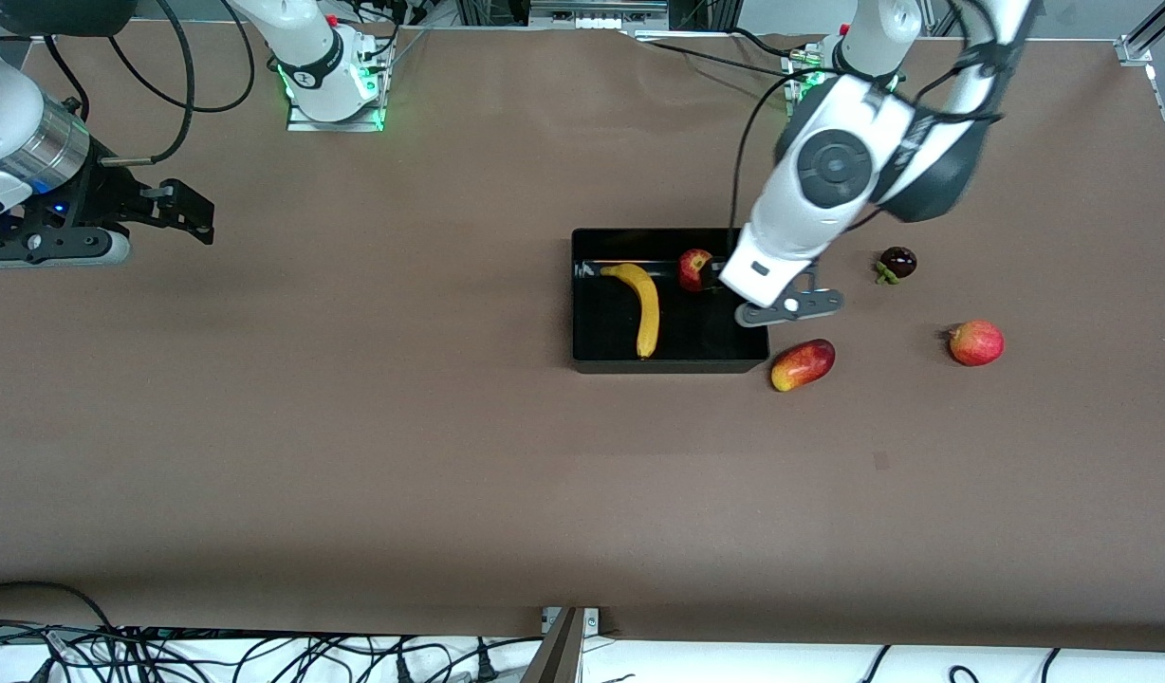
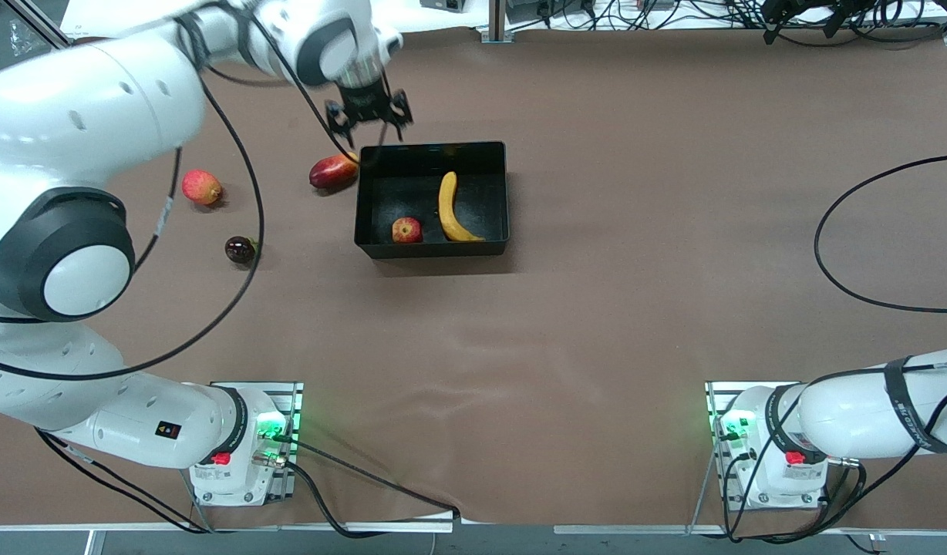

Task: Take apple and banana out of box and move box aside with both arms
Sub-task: 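Reach the left gripper into the black box and grasp the red apple, then lift the apple out and set it on the table beside the mangosteen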

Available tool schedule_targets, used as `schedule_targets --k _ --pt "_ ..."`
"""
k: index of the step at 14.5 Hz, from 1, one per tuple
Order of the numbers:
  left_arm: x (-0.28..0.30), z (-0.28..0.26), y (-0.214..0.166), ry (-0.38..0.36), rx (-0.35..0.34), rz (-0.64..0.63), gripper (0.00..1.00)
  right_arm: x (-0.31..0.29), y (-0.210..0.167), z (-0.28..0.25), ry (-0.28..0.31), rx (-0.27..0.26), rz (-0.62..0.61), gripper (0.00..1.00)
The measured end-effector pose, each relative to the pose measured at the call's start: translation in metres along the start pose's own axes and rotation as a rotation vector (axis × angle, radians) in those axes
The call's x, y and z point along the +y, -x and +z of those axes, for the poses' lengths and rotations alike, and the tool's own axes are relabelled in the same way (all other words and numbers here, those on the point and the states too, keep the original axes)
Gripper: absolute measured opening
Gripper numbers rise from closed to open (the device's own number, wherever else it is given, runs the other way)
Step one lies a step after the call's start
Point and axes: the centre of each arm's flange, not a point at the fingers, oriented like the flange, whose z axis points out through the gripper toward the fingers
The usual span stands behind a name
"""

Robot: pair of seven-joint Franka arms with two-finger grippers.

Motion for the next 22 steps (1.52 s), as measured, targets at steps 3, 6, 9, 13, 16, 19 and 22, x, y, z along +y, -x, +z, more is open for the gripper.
schedule_targets --k 3,6,9,13,16,19,22 --pt "0.006 0.054 0.027 -0.028 -0.037 0.03 1.0 0.0 0.0 0.0 0.0 0.0 0.0 1.0" --pt "0.019 0.093 0.045 -0.049 -0.071 0.063 1.0 0.0 0.0 0.0 0.0 0.0 0.0 1.0" --pt "0.018 0.124 0.048 -0.022 -0.055 0.067 1.0 0.0 0.0 0.0 0.0 0.0 0.0 1.0" --pt "0.008 0.158 0.058 -0.026 -0.069 0.064 1.0 0.0 0.0 0.0 0.0 0.0 0.0 1.0" --pt "0.007 0.172 0.059 -0.029 -0.082 0.063 1.0 0.0 0.0 0.0 0.0 0.0 0.0 1.0" --pt "0.009 0.175 0.06 -0.027 -0.083 0.068 0.7 0.0 0.0 0.0 0.0 0.0 0.0 1.0" --pt "0.013 0.168 0.057 -0.016 -0.069 0.069 0.65 0.0 0.0 0.0 0.0 0.0 0.0 1.0"
